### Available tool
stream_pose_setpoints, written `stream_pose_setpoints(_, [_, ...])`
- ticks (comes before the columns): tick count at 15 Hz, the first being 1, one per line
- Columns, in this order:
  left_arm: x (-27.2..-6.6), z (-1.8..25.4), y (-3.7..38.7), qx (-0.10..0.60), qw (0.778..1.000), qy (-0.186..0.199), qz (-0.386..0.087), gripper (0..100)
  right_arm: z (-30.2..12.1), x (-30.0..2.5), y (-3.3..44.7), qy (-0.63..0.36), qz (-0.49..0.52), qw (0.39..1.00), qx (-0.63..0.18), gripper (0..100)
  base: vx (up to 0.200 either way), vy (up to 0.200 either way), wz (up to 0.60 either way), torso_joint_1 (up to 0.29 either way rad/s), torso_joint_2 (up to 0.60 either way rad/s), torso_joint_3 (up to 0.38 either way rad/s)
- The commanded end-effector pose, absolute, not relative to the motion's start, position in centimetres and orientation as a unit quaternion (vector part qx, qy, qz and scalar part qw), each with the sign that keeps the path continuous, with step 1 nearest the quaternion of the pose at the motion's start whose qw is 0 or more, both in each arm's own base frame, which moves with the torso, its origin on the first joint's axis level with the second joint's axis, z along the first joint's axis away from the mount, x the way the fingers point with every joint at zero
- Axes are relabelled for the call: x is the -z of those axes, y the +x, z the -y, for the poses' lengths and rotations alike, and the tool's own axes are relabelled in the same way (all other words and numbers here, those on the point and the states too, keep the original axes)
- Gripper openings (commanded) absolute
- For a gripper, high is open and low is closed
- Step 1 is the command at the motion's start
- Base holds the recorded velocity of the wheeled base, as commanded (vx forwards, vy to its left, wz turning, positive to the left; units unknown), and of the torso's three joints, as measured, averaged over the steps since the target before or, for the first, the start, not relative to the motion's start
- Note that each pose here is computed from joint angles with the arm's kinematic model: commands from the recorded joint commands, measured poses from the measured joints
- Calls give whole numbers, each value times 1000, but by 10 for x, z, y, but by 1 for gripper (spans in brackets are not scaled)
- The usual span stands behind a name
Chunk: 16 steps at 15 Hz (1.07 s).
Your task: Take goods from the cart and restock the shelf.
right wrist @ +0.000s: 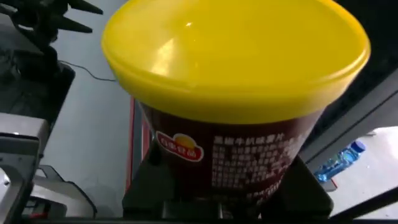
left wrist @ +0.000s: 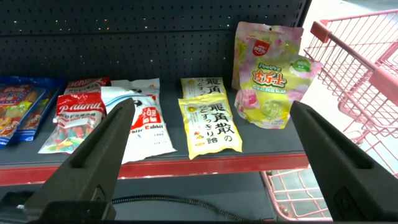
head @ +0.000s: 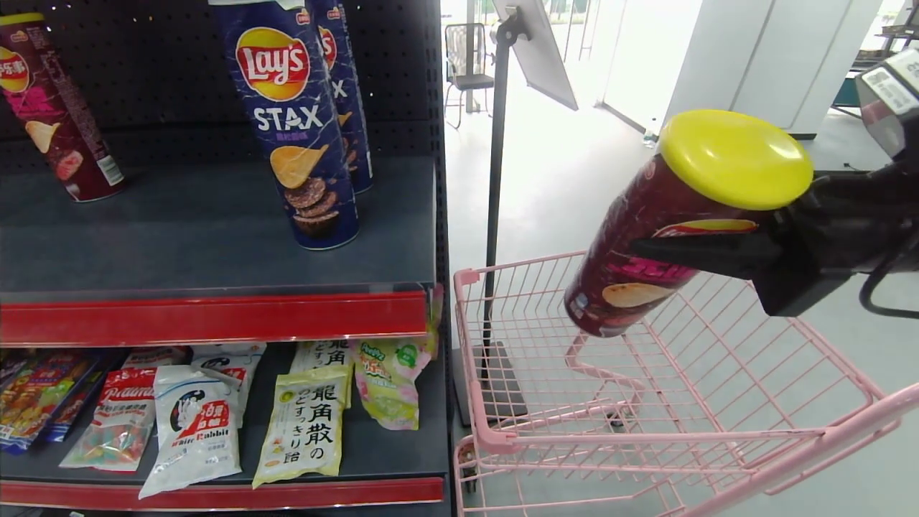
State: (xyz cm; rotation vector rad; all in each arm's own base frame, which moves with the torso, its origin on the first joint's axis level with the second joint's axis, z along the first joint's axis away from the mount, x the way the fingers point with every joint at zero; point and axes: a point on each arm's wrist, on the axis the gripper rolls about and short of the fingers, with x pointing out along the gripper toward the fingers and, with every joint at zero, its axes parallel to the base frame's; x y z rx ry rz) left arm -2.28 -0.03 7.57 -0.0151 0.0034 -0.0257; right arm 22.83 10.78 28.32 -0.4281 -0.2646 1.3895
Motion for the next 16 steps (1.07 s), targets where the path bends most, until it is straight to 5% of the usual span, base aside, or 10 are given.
stream_pose_setpoints(1, [-76, 0, -23, 13, 1000, -8, -2, 100, -132, -302, 182, -170, 131, 733, -645, 0, 0, 0, 0, 0, 0, 0])
stream_pose_setpoints(8, [-76, 0, -23, 12, 1000, -8, -2, 100, -127, -279, 161, -170, 76, 786, -590, 0, 0, 0, 0, 0, 0, 0])
stream_pose_setpoints(16, [-76, 0, -23, 14, 1000, -8, -2, 100, -135, -263, 149, -171, 52, 777, -604, 0, 0, 0, 0, 0, 0, 0])
